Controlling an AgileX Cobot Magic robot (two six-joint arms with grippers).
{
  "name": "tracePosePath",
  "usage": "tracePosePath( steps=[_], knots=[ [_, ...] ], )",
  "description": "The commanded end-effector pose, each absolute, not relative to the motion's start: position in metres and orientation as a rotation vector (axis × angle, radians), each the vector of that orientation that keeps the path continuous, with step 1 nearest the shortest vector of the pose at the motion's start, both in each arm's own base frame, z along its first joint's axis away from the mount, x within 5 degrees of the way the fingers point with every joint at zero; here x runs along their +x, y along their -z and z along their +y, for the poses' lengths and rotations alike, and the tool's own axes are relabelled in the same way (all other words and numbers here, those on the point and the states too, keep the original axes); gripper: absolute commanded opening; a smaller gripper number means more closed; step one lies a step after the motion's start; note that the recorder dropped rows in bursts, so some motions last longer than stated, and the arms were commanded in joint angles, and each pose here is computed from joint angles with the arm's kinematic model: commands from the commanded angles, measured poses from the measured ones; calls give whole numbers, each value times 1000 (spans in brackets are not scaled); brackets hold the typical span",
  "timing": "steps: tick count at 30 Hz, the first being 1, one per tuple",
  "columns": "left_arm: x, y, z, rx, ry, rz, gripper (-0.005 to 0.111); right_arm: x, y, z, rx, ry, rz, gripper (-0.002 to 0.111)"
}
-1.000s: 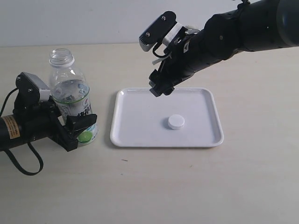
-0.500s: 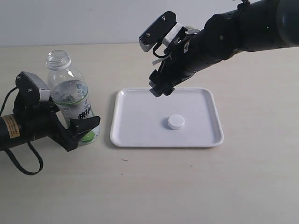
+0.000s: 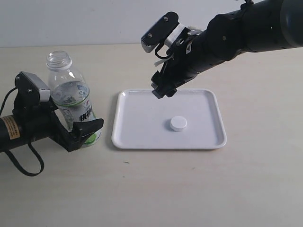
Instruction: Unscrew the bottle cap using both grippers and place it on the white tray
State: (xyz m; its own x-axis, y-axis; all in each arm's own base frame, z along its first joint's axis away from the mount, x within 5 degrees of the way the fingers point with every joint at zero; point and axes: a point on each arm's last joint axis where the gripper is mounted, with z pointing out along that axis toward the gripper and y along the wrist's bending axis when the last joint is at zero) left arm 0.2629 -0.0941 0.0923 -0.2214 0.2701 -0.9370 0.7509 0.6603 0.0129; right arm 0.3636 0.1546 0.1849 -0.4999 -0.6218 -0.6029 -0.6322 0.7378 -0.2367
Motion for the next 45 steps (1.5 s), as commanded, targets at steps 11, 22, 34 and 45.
tracePosePath(
  steps=[11, 22, 34, 45],
  knots=[
    [264, -95, -95, 826, 536, 1763, 99, 364, -189, 153, -943, -15, 2243, 77],
    [263, -100, -95, 858, 519, 1763, 99, 364, -188, 153, -944, -15, 2245, 77],
    [263, -99, -93, 870, 495, 1792, 99, 363, -188, 153, -943, -19, 2257, 77],
    [261, -101, -92, 882, 483, 1801, 99, 363, -187, 153, -948, -18, 2262, 77]
  ],
)
